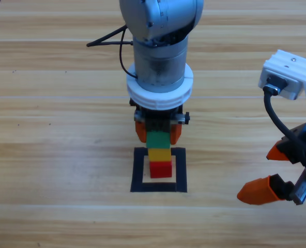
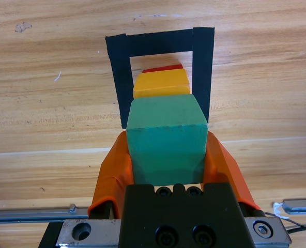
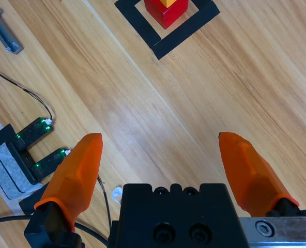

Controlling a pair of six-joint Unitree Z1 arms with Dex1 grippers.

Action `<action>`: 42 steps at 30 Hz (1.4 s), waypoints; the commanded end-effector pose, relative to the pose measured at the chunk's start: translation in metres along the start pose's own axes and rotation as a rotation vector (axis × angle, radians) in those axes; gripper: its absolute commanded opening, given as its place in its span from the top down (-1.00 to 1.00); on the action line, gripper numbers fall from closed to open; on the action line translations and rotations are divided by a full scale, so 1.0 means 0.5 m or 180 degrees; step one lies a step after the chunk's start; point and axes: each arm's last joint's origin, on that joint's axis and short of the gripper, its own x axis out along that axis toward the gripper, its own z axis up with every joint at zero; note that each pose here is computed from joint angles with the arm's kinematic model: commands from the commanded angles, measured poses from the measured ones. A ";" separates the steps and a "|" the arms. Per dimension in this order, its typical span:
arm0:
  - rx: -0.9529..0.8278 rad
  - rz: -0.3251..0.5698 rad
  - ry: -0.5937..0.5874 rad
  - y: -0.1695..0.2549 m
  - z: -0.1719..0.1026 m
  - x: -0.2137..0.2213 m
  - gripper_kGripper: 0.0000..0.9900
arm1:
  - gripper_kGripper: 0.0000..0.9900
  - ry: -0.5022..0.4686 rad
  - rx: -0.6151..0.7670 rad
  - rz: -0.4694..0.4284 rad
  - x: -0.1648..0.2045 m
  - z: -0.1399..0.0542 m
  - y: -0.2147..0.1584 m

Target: Stack the blocks in the rectangular block: red at the bottom, yellow in the middle, green on top

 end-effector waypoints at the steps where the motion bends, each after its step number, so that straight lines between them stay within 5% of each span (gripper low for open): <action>1: 0.0038 0.0150 0.0057 -0.013 0.010 0.048 0.99 | -1.00 0.0083 0.0041 0.0024 0.006 -0.006 -0.012; 16: 0.0023 0.0143 0.0057 -0.012 0.011 0.047 0.50 | -1.00 0.0088 0.0042 0.0019 0.005 -0.006 -0.012; 27: -0.0030 0.0098 0.0027 -0.011 0.007 0.032 -0.68 | -1.00 0.0073 0.0035 0.0020 0.000 -0.008 -0.011; 33: -0.0043 0.0068 -0.0022 -0.003 0.004 0.012 -0.92 | -1.00 0.0043 0.0012 0.0002 -0.007 -0.008 -0.011; 39: -0.0174 -0.0196 -0.0554 0.047 -0.017 -0.138 -0.96 | -1.00 0.0020 0.0005 -0.0045 -0.015 -0.010 -0.012; 42: -0.0226 -0.0403 -0.1111 0.105 -0.089 -0.278 -0.96 | -1.00 0.0025 0.0006 -0.0045 -0.013 -0.007 -0.012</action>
